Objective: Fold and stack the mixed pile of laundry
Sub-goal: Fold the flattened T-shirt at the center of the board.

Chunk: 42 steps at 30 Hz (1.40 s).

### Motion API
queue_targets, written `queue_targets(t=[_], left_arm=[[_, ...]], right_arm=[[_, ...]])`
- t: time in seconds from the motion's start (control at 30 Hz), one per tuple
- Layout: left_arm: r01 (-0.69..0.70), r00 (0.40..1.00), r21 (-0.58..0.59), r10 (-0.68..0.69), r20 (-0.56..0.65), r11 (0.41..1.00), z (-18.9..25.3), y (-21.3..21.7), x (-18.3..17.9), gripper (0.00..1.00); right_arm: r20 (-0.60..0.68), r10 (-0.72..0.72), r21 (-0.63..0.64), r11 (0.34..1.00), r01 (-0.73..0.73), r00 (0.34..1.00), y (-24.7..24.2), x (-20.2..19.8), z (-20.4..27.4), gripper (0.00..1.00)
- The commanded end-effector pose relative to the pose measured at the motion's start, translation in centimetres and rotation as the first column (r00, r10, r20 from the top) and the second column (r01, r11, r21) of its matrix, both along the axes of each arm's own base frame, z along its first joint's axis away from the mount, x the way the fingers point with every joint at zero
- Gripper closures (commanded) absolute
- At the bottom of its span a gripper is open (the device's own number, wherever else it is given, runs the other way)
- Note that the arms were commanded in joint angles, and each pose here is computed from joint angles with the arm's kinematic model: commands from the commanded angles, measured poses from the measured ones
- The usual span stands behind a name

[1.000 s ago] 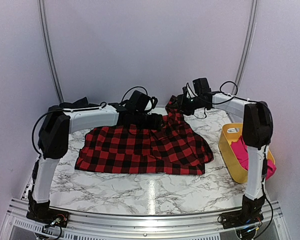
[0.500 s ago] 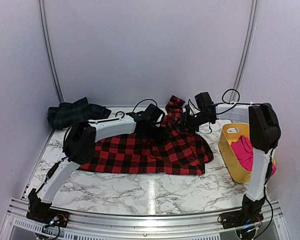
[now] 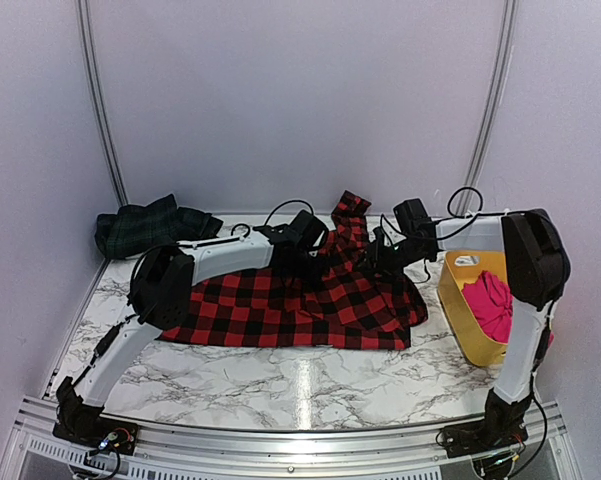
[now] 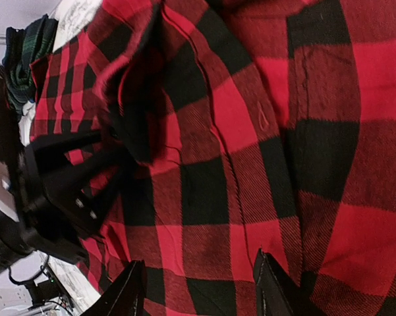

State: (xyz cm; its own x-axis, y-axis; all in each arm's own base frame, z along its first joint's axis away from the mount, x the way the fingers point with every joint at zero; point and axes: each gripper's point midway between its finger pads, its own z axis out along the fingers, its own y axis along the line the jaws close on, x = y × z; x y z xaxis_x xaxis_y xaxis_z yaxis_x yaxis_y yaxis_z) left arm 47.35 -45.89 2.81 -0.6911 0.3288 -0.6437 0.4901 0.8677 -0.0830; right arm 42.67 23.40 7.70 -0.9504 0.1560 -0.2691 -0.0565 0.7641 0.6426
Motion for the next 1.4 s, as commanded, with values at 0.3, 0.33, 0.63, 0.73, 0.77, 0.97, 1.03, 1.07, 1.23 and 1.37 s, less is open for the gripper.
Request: queue_targets(t=[0.3, 0.33, 0.63, 0.73, 0.77, 0.97, 1.03, 1.07, 1.23, 1.37], left_arm=[[0.122, 0.984, -0.108, -0.106, 0.141, 0.987, 13.4, 0.6, -0.3, 1.0], [0.149, 0.98, -0.099, -0.133, 0.148, 0.984, 14.2, 1.0, -0.9, 1.0], [0.464, 0.851, 0.131, -0.482, 0.207, 0.876, 18.1, 8.2, -10.7, 1.0], [0.504, 0.811, 0.231, -0.548, 0.204, 0.832, 17.5, 11.2, -13.1, 1.0], [0.506, 0.803, 0.264, -0.56, 0.202, 0.821, 17.2, 12.2, -13.7, 1.0], [0.506, 0.773, 0.44, -0.617, 0.15, 0.742, 14.2, 17.4, -16.3, 1.0], [0.486, 0.779, 0.507, -0.616, 0.118, 0.712, 12.8, 19.0, -16.3, 1.0], [0.48, 0.78, 0.539, -0.618, 0.101, 0.693, 12.1, 19.7, -16.2, 1.0], [0.437, 0.783, 0.656, -0.62, 0.06, 0.615, 9.8, 22.4, -15.1, 1.0], [0.395, 0.776, 0.717, -0.626, 0.073, 0.574, 9.5, 23.6, -13.6, 1.0]], right_arm=[[-0.05, 0.017, -0.04, 0.999, -0.019, 0.999, -0.9, -1.9, -3.8, 0.59], [-0.056, 0.014, -0.049, 0.999, -0.016, 0.998, -1.1, -2.0, -4.2, 0.59], [0.005, 0.044, -0.008, 0.999, -0.044, 0.999, -0.9, -2.9, -0.1, 0.72], [0.063, 0.059, -0.016, 0.998, -0.058, 0.996, -1.5, -3.8, 2.1, 0.74], [0.076, 0.065, -0.019, 0.998, -0.063, 0.995, -1.7, -4.3, 2.6, 0.74], [0.107, 0.098, -0.064, 0.994, -0.092, 0.989, -2.9, -6.6, 4.3, 0.73], [0.109, 0.107, -0.067, 0.993, -0.101, 0.988, -3.0, -7.1, 4.4, 0.74], [0.111, 0.115, -0.065, 0.992, -0.108, 0.987, -3.0, -7.4, 4.4, 0.74], [0.092, 0.133, -0.042, 0.991, -0.129, 0.987, -2.8, -8.3, 3.8, 0.75], [0.088, 0.131, -0.023, 0.991, -0.13, 0.987, -2.6, -8.7, 3.7, 0.76]])
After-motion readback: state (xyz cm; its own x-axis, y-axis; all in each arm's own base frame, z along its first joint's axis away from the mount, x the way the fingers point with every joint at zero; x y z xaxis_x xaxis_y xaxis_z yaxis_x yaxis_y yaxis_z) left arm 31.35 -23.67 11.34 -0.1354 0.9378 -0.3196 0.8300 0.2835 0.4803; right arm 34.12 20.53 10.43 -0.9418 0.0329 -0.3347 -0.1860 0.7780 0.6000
